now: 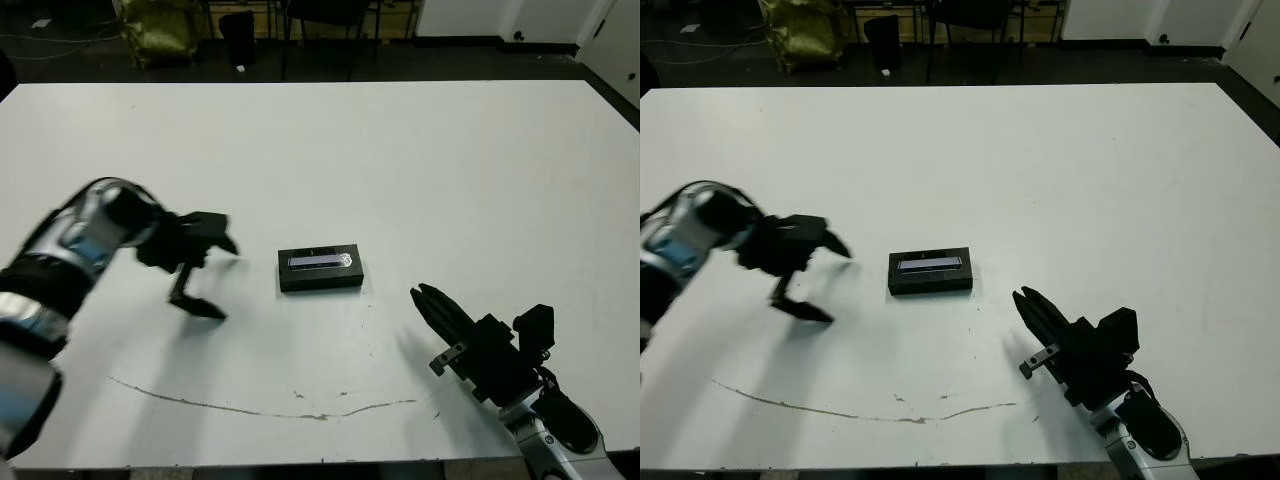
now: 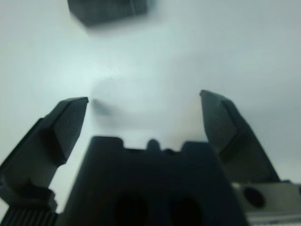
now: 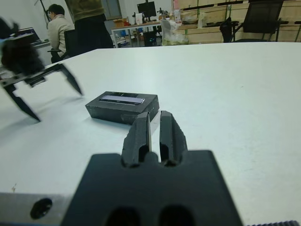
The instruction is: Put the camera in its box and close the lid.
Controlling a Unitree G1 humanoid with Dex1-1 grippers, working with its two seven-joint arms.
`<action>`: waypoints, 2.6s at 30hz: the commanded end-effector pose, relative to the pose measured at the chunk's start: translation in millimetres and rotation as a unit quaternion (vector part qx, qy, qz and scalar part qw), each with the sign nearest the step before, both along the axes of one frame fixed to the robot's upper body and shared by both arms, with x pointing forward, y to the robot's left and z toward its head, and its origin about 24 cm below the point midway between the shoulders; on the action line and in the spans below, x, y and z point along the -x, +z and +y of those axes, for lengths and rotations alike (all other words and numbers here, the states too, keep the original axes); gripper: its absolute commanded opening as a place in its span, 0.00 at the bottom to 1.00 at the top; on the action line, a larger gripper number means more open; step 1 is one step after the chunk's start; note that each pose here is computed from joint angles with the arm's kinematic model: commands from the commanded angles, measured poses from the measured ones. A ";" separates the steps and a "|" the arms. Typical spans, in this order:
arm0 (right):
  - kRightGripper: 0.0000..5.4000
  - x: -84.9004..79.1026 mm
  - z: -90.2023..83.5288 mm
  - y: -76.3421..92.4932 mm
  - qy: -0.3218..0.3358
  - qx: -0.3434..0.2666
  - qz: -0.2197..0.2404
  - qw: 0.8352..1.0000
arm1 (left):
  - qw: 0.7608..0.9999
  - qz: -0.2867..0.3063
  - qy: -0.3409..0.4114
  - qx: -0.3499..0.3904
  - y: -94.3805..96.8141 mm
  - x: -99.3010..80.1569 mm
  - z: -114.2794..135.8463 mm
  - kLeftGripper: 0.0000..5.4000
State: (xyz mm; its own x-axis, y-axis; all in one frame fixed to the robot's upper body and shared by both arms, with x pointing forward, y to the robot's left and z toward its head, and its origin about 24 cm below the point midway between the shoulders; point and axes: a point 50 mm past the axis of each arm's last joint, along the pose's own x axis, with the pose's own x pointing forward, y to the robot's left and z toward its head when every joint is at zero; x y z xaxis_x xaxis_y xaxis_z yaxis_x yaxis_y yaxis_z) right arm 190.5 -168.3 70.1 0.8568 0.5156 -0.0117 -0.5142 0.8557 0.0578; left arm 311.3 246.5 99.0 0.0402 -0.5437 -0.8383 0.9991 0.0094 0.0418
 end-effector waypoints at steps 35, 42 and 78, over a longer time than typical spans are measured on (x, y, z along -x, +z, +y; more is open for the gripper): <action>0.00 -0.2 2.0 -2.0 -0.017 0.013 0.024 0.999 | 0.769 -0.198 0.490 0.358 28.5 57.8 -164.9 0.01; 0.00 0.7 1.1 -4.3 -0.015 0.007 0.020 1.000 | 0.766 -0.141 0.536 0.326 -7.8 52.9 -181.1 0.01; 0.00 1.0 1.5 -7.3 -0.005 0.002 0.016 1.000 | 0.745 -0.153 0.568 0.317 -20.8 57.2 -169.3 0.01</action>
State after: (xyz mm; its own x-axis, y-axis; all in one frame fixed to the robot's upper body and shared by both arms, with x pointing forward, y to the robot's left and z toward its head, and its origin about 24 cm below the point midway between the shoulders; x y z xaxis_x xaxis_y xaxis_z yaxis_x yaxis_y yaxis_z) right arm 190.5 -164.9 66.5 0.8584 0.5122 -0.0289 -0.5097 0.8579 0.0653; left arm 253.0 70.8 76.3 0.9009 -0.3226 -0.2903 0.2996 0.9463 -0.1217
